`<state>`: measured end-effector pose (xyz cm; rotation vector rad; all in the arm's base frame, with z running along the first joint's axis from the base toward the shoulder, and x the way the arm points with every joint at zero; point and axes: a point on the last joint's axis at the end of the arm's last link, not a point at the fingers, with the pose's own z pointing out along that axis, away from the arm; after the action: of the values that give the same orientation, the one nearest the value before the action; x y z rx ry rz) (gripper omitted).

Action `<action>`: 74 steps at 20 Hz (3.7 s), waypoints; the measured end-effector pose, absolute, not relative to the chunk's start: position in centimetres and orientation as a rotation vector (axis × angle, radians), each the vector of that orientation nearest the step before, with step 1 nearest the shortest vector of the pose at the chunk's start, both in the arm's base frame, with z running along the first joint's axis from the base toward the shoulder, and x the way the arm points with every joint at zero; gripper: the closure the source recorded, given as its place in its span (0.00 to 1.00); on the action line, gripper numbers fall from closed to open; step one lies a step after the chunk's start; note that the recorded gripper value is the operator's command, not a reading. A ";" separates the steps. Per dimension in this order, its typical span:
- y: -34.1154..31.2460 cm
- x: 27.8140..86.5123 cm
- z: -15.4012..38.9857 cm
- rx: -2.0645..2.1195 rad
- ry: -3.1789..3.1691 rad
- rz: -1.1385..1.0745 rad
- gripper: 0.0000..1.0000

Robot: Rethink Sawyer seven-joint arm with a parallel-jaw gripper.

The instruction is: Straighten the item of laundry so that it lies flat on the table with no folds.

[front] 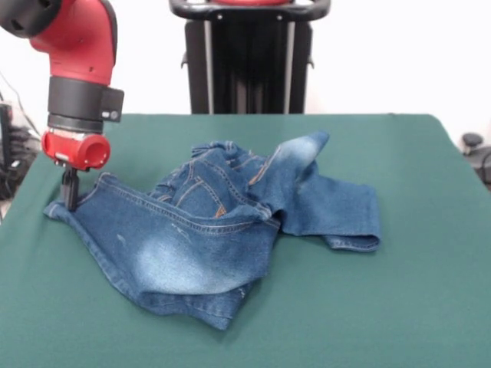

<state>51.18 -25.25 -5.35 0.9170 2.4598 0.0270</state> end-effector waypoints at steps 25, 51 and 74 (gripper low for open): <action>-18.0 55.6 -2.3 1.146 2.457 -0.191 1.00; -18.9 53.6 -3.4 1.291 2.238 -0.268 1.00; -19.9 76.0 -7.3 1.723 2.153 -1.070 1.00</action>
<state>76.05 -19.94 -7.31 1.7227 2.1532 -1.0704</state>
